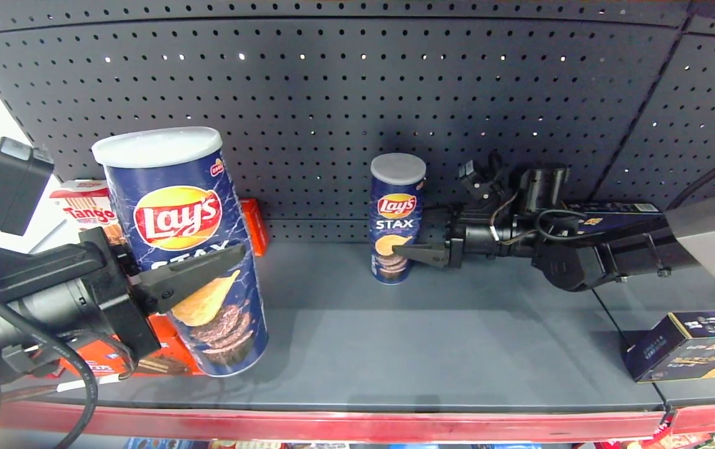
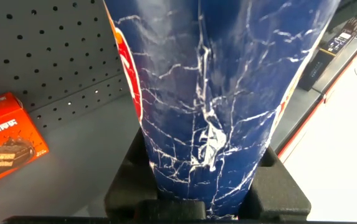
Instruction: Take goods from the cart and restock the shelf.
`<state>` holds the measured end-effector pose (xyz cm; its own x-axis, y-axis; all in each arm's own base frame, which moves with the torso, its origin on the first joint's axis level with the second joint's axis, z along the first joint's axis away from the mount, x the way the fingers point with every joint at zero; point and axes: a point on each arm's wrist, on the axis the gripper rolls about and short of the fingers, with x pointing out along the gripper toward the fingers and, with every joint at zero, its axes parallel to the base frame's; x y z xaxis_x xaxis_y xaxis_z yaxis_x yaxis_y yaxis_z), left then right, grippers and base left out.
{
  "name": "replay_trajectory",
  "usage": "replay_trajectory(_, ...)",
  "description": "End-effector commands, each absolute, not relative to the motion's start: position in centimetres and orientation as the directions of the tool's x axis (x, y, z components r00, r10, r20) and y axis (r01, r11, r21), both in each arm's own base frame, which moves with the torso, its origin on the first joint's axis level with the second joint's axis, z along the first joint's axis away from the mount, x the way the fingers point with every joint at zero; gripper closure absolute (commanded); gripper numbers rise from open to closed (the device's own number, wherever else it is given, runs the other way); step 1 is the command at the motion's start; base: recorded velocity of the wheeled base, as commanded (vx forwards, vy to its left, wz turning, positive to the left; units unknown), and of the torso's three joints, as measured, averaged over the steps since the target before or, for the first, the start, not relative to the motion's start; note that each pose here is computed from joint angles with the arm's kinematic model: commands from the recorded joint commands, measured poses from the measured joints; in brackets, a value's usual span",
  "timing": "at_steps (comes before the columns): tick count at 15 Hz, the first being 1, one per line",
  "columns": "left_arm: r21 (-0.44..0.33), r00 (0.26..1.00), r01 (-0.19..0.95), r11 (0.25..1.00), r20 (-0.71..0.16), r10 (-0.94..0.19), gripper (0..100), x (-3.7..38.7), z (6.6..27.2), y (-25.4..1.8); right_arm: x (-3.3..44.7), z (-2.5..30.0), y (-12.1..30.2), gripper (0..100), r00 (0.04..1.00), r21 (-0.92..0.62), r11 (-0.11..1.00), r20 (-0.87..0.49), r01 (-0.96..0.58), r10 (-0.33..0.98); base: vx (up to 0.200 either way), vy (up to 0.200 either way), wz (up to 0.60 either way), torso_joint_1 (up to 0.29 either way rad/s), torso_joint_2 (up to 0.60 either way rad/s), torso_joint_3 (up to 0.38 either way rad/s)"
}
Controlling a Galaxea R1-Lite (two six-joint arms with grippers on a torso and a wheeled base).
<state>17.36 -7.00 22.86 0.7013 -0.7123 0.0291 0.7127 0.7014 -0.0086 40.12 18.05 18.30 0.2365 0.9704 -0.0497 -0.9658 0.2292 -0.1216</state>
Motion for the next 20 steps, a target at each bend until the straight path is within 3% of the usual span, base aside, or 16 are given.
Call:
replay_trajectory(1,-0.009,0.702,0.712,0.702,0.029,-0.711,100,17.4,22.8,-7.0,40.6,17.1,18.9,0,0.234,-0.108,0.227,-0.061,-0.968,0.97,0.0,0.0,0.0,0.0,0.0,0.0)
replay_trajectory(9,-0.013,0.706,0.708,0.706,0.019,-0.708,100,17.3,22.5,-7.0,41.6,15.6,21.5,0,0.242,-0.113,0.233,-0.064,-0.966,0.968,0.0,0.0,0.0,0.0,0.0,0.0)
replay_trajectory(10,-0.013,0.706,0.708,0.706,0.019,-0.708,100,17.3,22.5,-7.0,41.8,15.3,21.6,100,0.237,-0.116,0.229,-0.061,-0.966,0.97,0.0,0.0,0.0,0.0,0.0,0.0)
replay_trajectory(17,-0.022,0.707,0.707,0.707,0.001,-0.707,100,17.2,21.9,-6.9,41.8,16.0,20.8,100,0.256,-0.133,0.248,-0.048,-0.96,0.965,0.0,0.0,0.0,0.0,0.0,0.0)
replay_trajectory(20,-0.022,0.707,0.707,0.707,0.001,-0.707,100,17.2,21.9,-6.9,40.6,18.0,20.8,100,0.248,-0.162,0.241,-0.025,-0.957,0.968,0.0,0.0,0.0,0.0,0.0,0.0)
